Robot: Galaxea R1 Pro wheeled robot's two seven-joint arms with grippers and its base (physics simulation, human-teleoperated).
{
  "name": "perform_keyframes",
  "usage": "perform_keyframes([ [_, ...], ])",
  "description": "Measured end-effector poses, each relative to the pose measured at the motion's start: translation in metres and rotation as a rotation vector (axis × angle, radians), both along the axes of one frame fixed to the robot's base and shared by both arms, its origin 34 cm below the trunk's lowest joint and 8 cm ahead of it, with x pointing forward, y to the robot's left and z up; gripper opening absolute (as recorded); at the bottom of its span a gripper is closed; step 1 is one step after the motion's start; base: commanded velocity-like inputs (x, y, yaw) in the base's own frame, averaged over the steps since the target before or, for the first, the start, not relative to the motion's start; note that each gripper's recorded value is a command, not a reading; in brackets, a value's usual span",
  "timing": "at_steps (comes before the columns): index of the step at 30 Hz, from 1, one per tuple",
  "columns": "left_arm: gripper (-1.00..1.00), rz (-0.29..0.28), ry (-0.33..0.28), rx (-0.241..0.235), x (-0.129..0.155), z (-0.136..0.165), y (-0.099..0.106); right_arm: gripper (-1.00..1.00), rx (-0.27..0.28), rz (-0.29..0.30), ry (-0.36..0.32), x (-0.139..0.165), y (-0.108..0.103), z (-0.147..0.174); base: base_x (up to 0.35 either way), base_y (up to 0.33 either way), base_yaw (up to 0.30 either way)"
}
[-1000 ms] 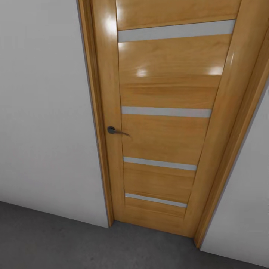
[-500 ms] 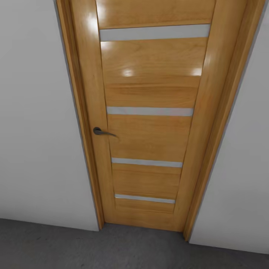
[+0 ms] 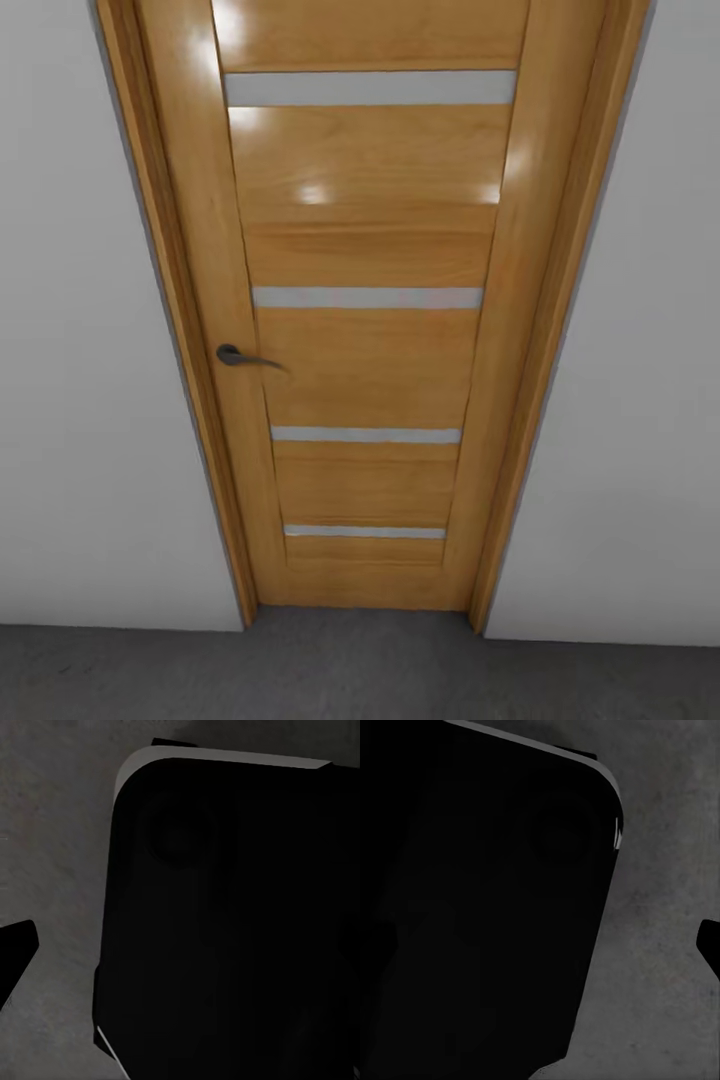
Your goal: Move the two storage containers from the living room to the garage. In the garage, place one container on the floor and stack the other container on top of it (either order is fine).
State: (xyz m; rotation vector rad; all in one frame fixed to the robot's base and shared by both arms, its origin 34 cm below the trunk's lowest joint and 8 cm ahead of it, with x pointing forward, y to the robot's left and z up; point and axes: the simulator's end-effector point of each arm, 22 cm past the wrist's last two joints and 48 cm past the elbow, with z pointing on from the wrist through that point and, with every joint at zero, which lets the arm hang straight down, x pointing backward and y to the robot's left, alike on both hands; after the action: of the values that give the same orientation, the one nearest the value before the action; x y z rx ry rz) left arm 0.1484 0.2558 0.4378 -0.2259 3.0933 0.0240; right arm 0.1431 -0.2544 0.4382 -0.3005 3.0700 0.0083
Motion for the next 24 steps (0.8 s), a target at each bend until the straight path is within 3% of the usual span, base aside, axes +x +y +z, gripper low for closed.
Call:
perform_keyframes([
  [8,1.0,0.001,-0.001,0.0,0.0002,0.0,-0.0002,1.0,-0.001,-0.003,0.0,0.0,-0.0009,0.0,0.071,0.215,-0.007],
  [24,1.0,0.0,-0.001,0.0,0.0003,0.0,-0.0002,1.0,-0.001,0.016,0.002,-0.0004,-0.0011,0.0,0.004,0.011,0.0],
])
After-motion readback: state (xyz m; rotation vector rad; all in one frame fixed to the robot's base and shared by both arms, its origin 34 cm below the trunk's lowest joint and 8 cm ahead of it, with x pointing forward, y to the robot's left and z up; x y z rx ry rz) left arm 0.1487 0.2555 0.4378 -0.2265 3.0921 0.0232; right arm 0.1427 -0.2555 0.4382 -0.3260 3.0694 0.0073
